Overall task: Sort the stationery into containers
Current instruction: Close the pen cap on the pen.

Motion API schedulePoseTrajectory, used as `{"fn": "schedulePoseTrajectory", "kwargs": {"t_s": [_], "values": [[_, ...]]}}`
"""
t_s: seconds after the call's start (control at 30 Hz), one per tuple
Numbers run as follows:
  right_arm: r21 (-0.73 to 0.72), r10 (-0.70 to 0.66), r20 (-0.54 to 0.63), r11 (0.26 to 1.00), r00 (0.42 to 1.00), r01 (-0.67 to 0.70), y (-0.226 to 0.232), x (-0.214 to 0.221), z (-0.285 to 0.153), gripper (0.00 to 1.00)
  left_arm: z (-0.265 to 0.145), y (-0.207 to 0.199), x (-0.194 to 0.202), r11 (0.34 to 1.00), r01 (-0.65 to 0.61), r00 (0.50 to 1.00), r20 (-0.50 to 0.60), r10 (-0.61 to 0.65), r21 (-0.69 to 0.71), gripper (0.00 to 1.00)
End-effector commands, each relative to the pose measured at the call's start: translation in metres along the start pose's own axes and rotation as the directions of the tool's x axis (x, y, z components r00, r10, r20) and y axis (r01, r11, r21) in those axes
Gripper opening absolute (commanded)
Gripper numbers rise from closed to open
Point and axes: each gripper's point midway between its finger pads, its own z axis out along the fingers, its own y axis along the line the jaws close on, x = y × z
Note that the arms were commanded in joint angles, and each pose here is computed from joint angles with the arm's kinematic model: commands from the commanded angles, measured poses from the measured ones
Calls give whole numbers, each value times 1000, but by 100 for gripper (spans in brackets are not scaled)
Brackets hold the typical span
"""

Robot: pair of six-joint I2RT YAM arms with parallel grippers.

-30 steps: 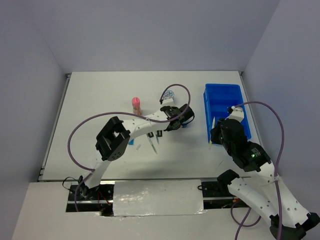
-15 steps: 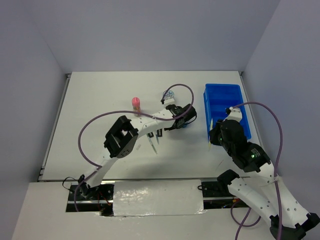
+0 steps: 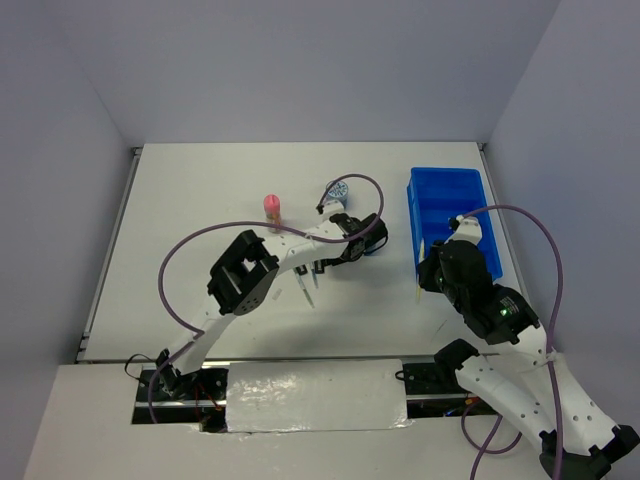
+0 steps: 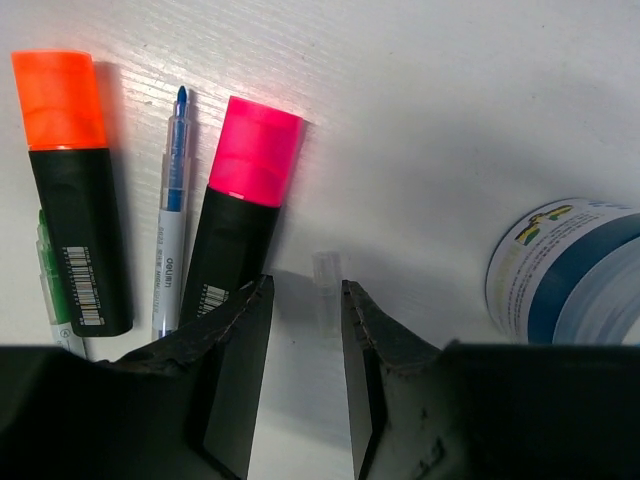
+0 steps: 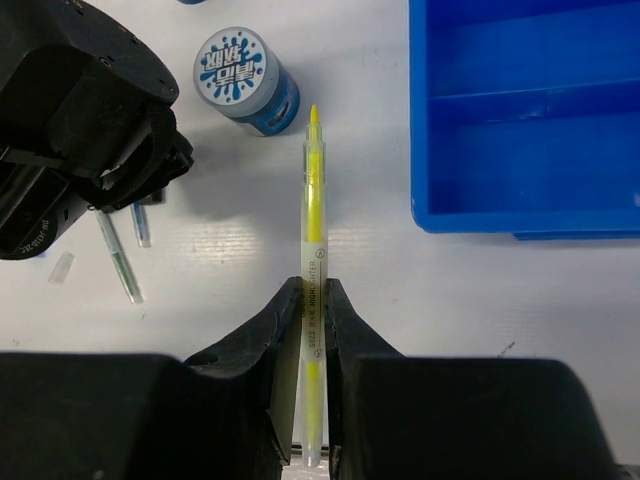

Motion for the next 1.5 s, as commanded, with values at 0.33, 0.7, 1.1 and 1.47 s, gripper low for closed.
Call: {"fn": "schedulePoseTrajectory", "kwargs": {"t_s": [0.33, 0.7, 1.1, 1.47], "values": [[-23, -8, 27, 1000, 1000, 8, 7, -7, 1, 0, 11, -1, 12, 1000, 13, 999, -30, -12, 15, 21], [-66, -21, 24, 998, 999, 23, 14, -7, 1, 0, -14, -14, 17, 986, 25, 997, -77, -13, 165, 0], [-524, 29, 114, 851, 993, 35, 81, -16, -50, 0, -242, 8, -135, 566, -25, 941, 211, -265, 824, 0], [-902, 62, 61, 431, 996, 28, 203, 5, -87, 0, -364, 135, -136, 37, -308, 816, 284, -504, 951, 0]]}}
